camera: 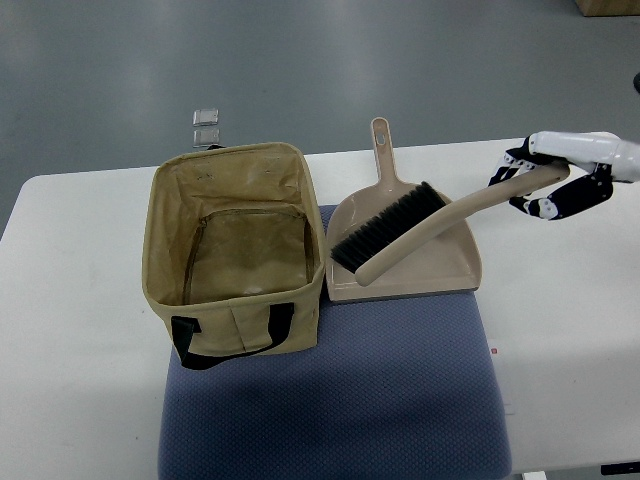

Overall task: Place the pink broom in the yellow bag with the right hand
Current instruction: 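Lift the brush with the right hand and carry it over the bag, then lower the brush bristles-first into the beige fabric bag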

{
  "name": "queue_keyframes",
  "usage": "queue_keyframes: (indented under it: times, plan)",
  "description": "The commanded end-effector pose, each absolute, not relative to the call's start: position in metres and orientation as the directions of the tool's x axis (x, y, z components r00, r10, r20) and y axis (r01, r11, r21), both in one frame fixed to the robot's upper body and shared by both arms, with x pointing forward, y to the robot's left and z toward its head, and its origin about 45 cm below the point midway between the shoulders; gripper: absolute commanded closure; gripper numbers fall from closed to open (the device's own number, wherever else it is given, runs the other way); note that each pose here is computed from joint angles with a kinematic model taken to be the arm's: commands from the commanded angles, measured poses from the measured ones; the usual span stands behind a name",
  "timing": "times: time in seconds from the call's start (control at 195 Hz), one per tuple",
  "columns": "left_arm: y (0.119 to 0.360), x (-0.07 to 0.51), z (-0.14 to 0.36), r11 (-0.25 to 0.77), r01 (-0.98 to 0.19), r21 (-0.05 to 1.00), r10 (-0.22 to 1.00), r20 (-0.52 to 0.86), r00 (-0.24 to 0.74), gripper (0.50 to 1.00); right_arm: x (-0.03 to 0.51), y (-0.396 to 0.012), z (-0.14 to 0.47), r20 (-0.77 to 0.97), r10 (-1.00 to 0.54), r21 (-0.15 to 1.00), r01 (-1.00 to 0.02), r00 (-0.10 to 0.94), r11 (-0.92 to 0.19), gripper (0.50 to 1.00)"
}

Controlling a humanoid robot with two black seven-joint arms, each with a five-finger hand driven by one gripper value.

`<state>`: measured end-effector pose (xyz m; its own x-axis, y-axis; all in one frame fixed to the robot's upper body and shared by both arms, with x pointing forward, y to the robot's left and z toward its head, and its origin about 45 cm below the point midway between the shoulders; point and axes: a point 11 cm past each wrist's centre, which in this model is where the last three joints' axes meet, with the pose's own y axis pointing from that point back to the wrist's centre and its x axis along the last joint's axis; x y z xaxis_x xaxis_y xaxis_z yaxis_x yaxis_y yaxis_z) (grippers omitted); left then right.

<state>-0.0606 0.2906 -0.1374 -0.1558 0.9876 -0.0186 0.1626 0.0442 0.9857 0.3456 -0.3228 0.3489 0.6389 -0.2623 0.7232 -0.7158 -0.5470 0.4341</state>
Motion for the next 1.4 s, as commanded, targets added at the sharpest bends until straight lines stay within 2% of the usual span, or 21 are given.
queue_keyframes:
  times: [0.0, 0.252, 0.467, 0.817, 1.11, 1.397]
  plan:
    - [0.291, -0.061, -0.137, 0.043, 0.163, 0.986, 0.988, -0.018, -0.154, 0.5, 0.351, -0.324, 0.387, 0.753, -0.261, 0.391, -0.731, 0.603, -0.56, 1.0]
    - [0.29, -0.06, -0.137, 0.044, 0.163, 0.986, 0.989, -0.02, -0.149, 0.5, 0.366, -0.298, 0.449, 0.816, -0.25, 0.287, -0.741, 0.521, -0.606, 1.0]
    - [0.29, -0.059, -0.137, 0.044, 0.162, 0.986, 0.989, -0.02, -0.147, 0.5, 0.398, -0.245, 0.454, 0.8, -0.255, 0.267, -0.703, 0.543, -0.659, 1.0]
    - [0.291, -0.058, -0.138, 0.045, 0.159, 0.986, 0.988, -0.02, -0.153, 0.5, 0.44, -0.144, 0.41, 0.784, -0.106, 0.385, -0.613, 0.612, -0.69, 1.0]
    - [0.29, -0.058, -0.138, 0.049, 0.158, 0.986, 0.988, -0.025, -0.153, 0.5, 0.458, -0.111, 0.366, 0.776, -0.022, 0.473, -0.605, 0.63, -0.641, 1.0]
    - [0.289, -0.058, -0.138, 0.049, 0.158, 0.986, 0.988, -0.025, -0.155, 0.5, 0.449, -0.077, 0.347, 0.794, 0.121, 0.527, -0.575, 0.596, -0.626, 1.0]
